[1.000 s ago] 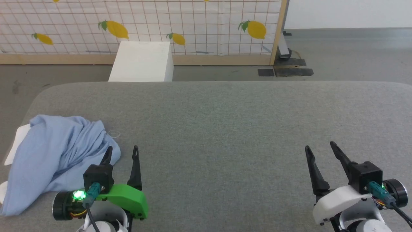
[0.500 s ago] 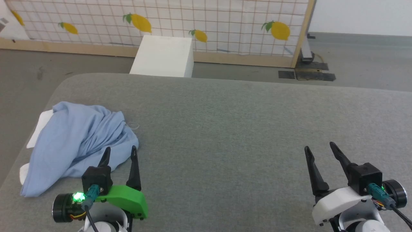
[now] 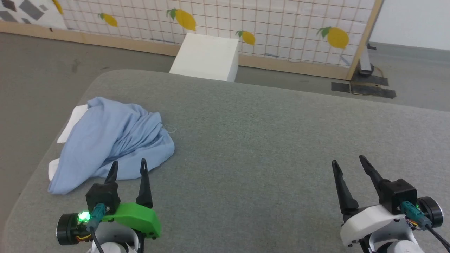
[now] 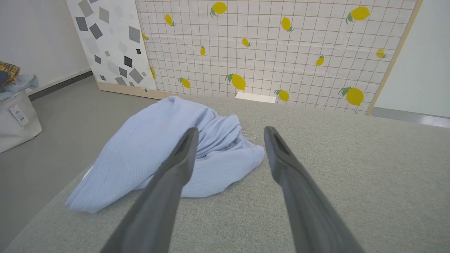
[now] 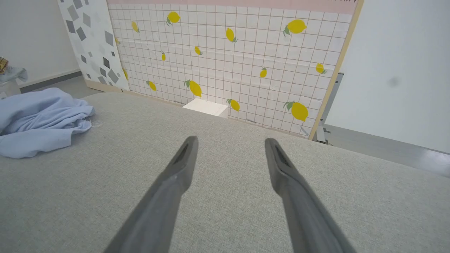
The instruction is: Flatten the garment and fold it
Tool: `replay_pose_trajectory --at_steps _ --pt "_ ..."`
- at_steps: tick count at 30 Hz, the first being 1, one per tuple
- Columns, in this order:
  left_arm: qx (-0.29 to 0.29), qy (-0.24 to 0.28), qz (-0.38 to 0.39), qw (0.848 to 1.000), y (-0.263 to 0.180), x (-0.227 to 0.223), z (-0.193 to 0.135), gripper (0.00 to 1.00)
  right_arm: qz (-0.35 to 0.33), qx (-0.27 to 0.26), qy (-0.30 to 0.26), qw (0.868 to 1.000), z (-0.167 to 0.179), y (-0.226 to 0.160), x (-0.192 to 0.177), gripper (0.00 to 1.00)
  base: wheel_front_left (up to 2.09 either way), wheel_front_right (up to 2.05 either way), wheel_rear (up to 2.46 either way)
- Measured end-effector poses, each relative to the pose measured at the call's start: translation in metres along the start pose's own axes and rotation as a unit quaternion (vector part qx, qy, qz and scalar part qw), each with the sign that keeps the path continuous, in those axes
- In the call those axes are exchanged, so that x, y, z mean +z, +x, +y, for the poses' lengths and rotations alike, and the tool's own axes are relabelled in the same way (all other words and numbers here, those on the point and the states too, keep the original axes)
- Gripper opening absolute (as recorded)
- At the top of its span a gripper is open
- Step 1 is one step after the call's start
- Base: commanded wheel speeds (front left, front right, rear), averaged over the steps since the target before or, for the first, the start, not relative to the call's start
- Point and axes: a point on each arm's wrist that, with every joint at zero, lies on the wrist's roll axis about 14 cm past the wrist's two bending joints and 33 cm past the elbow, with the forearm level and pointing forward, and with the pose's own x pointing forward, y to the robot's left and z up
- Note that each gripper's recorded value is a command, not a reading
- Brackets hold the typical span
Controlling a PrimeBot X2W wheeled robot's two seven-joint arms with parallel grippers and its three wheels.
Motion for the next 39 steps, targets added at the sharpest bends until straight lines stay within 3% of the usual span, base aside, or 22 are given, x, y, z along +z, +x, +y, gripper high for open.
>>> replay_pose_trajectory --at_steps 39 --pt "0.132 -0.008 -0.024 0.991 -0.045 0.003 0.078 1.0 -0.025 0.104 0.018 0.994 0.069 0.039 0.004 1.0 0.0 0.0 0.0"
